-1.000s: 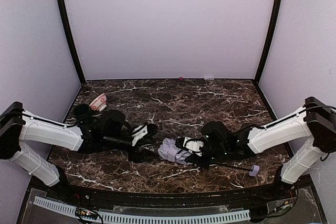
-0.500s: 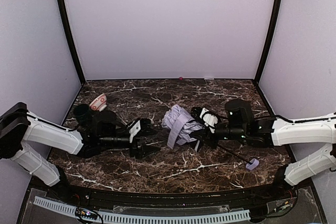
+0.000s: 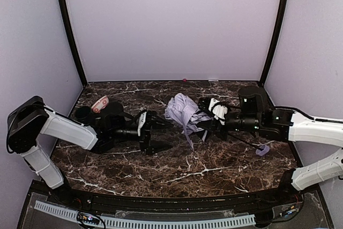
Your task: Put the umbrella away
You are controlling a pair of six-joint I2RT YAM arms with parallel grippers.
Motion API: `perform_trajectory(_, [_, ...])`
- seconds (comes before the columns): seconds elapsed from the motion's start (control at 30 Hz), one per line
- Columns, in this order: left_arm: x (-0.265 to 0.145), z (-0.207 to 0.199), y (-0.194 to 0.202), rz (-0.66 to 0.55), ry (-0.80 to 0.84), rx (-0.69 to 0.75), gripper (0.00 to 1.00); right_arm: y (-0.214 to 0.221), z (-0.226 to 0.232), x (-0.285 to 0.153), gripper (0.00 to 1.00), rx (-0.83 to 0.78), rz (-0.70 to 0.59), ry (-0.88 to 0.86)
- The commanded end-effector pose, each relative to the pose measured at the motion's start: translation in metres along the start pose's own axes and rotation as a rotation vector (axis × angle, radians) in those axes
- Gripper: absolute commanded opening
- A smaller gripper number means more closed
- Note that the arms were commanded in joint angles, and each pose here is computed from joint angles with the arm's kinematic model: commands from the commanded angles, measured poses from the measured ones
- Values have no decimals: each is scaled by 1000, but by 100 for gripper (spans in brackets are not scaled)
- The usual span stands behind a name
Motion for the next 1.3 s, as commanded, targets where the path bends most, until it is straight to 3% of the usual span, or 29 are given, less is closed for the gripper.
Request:
perform_trajectory(0.0, [9, -20, -9, -103, 79, 26, 79, -44, -19, -14, 0, -46, -127, 83])
perform_trajectory(0.13, [16, -14, -17, -117, -61, 27, 75, -68, -28, -25, 0, -55, -198, 78])
perform_trajectory(0.3, [10, -5, -32, -123, -166, 95, 79, -100, -34, -49, 0, -116, -307, 18])
perform_trajectory(0.4, [8, 1, -51, -62, -166, 125, 85, -116, -34, -66, 0, -175, -374, -36])
perform_trajectory(0.47, [3, 6, -67, -7, -191, 134, 97, -123, -33, -77, 0, -221, -395, -67])
perform_trajectory(0.57, [-15, 3, -82, 139, -208, 201, 99, -131, -31, -87, 0, -284, -409, -89])
perform_trajectory(0.63, [-31, 6, -91, 132, -330, 219, 99, -139, -32, -93, 0, -311, -417, -96])
perform_trajectory(0.7, [-47, 3, -101, 3, -446, 239, 99, -144, -33, -94, 0, -324, -421, -102])
perform_trajectory(0.73, [-51, -3, -104, -75, -439, 259, 99, -146, -33, -93, 0, -330, -424, -102])
perform_trajectory(0.8, [-48, -9, -113, -185, -354, 156, 94, -150, -36, -91, 0, -331, -438, -91])
perform_trajectory(0.9, [-12, -4, -110, -111, -138, -37, 61, -159, -44, -93, 0, -308, -475, -24])
perform_trajectory(0.93, [-3, -2, -105, -101, -104, -83, 55, -161, -45, -93, 0, -306, -480, -11])
perform_trajectory(1.0, [3, -3, -98, -139, -77, -98, 59, -162, -46, -93, 0, -310, -488, 2])
perform_trajectory(1.1, [6, -9, -105, -271, -58, -41, 76, -161, -46, -91, 0, -309, -490, -4])
perform_trajectory(1.27, [29, 0, -108, -301, -2, -37, 81, -160, -46, -89, 0, -310, -485, -18])
Point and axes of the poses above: each gripper's point midway between its finger pads, its own x axis out along the fingers, its own z axis along the line the jaws close on, y = z × x, the point moved 8 cm from there along -x, back along the fingers, and after that the axes turned 6 degrees about x, right-handed, at the moved point
